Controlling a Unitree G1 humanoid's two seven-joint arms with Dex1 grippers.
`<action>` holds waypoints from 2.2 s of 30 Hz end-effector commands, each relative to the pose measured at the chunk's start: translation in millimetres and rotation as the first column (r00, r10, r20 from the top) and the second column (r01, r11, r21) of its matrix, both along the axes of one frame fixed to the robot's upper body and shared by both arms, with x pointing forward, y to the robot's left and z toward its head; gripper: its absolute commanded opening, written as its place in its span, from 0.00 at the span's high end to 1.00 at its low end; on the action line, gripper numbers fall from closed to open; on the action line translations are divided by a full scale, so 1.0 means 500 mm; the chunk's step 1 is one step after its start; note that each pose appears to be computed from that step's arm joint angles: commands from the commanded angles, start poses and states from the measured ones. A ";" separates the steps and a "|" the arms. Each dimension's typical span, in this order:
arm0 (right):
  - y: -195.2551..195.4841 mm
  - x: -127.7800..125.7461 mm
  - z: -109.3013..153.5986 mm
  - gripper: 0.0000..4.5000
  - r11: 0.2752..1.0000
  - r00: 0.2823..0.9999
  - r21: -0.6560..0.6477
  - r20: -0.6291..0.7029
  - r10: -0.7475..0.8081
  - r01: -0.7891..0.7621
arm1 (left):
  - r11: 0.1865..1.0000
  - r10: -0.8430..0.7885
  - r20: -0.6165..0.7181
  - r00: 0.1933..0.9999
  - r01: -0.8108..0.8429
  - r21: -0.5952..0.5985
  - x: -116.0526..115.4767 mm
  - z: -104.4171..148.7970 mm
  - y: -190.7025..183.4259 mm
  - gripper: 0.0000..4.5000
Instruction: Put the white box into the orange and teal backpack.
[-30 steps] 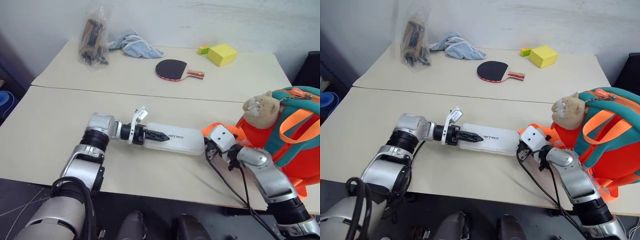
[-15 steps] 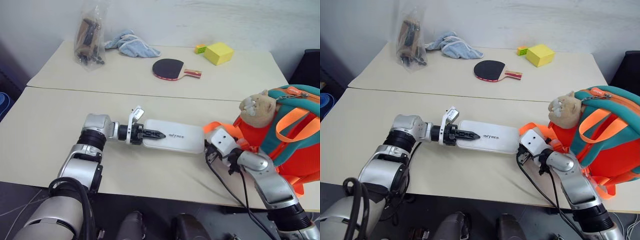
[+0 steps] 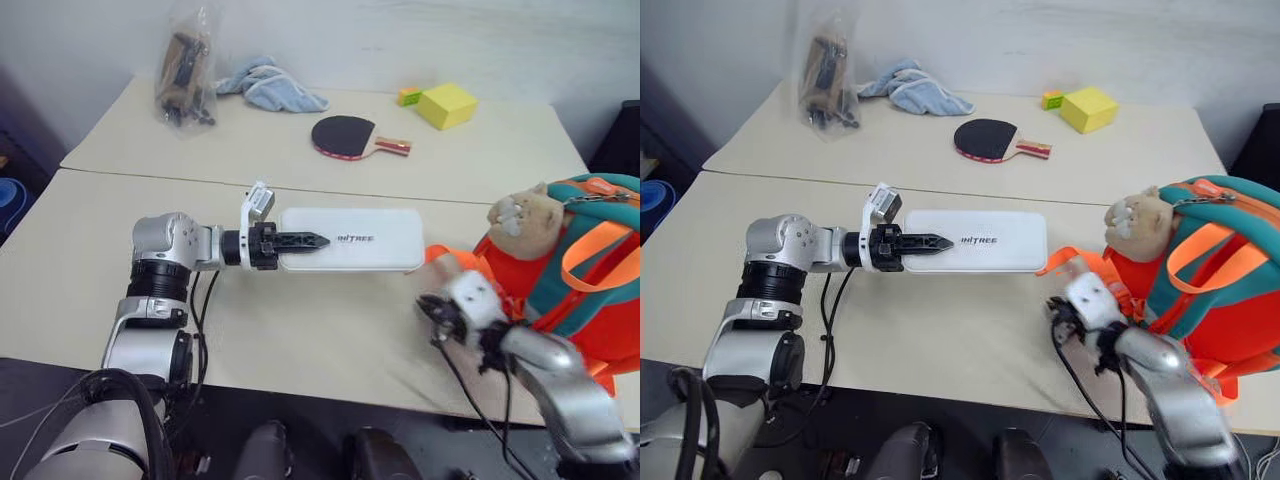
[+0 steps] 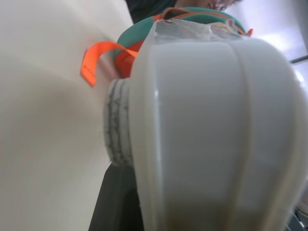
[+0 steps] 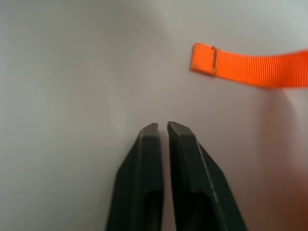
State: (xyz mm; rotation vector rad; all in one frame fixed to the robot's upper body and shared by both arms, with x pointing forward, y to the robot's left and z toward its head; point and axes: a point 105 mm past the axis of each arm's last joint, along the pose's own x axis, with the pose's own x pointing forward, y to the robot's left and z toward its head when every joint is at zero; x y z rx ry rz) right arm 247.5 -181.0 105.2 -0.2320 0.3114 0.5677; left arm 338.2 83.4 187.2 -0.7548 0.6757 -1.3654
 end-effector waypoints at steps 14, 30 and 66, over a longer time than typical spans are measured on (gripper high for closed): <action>-0.236 -0.176 0.194 0.01 0.893 0.935 0.313 0.040 -0.354 0.324 | 0.996 -0.002 0.572 0.820 0.052 -0.072 -0.038 0.103 0.013 0.73; -0.166 0.015 0.235 0.14 0.828 0.953 0.543 0.153 -0.261 0.140 | 0.994 0.104 0.632 0.768 -0.061 -0.088 -0.006 0.148 0.018 0.73; -0.013 -0.183 0.331 0.99 0.693 0.837 0.515 0.097 0.538 -0.505 | 0.996 -0.086 0.796 0.599 0.055 0.067 -0.009 0.219 0.128 0.73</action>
